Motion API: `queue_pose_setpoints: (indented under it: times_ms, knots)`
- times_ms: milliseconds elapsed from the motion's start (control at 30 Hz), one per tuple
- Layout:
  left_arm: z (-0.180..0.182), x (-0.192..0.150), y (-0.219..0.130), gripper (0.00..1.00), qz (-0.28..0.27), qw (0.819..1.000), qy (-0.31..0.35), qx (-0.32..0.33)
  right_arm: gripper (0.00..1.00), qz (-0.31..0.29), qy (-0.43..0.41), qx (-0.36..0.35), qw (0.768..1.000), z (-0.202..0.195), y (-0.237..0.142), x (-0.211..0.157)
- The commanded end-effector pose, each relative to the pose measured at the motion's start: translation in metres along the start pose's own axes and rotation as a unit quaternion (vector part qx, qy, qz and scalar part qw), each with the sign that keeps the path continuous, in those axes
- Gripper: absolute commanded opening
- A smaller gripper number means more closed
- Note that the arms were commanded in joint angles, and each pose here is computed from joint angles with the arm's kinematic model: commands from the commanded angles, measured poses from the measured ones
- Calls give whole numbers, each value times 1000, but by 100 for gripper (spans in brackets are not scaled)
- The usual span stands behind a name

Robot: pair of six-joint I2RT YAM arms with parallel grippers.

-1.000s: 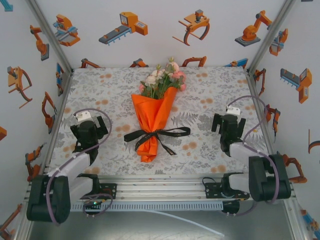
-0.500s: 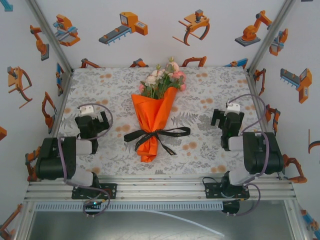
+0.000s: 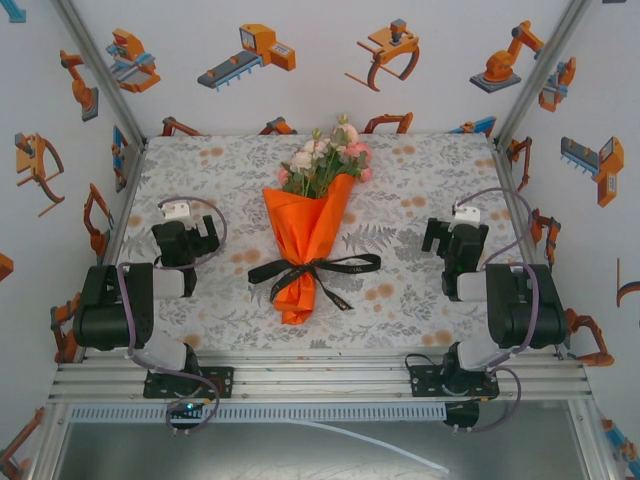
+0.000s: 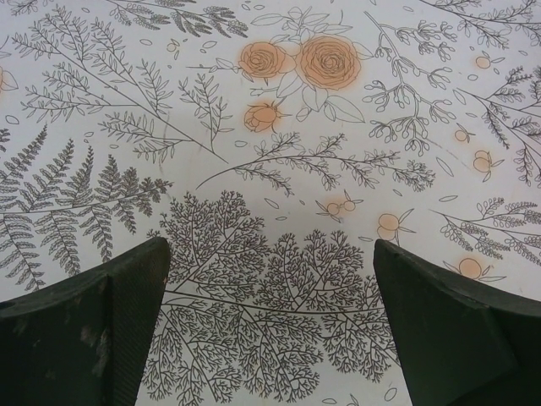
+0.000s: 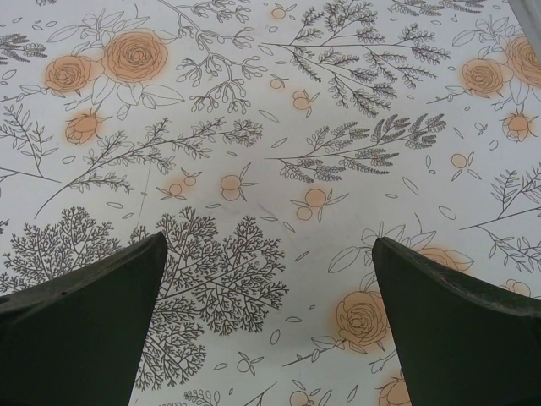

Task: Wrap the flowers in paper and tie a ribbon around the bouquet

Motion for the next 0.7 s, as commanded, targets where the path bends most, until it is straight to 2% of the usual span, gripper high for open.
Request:
queue_pose_setpoints:
  times_ms: [0,667]
  knots:
    - [-3,5,-1,97,-6,1000,10,-4,99,-13,9,-6,1000,-3,2,8]
    - [-4,5,0,97,-7,1000,11,-5,99,-13,7,12,1000,-2,3,8]
Point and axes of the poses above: each hand's point on the last joint's axis, 136 mm out from that joint toward the fingers, its own y axis out along the fingers, its own z axis along the line the jaws close on, x = y × z, the point moved 6 cm from there along -y, back along the fingers, and after that the axes turned 12 degrees about -y, right-handed, at the moved point
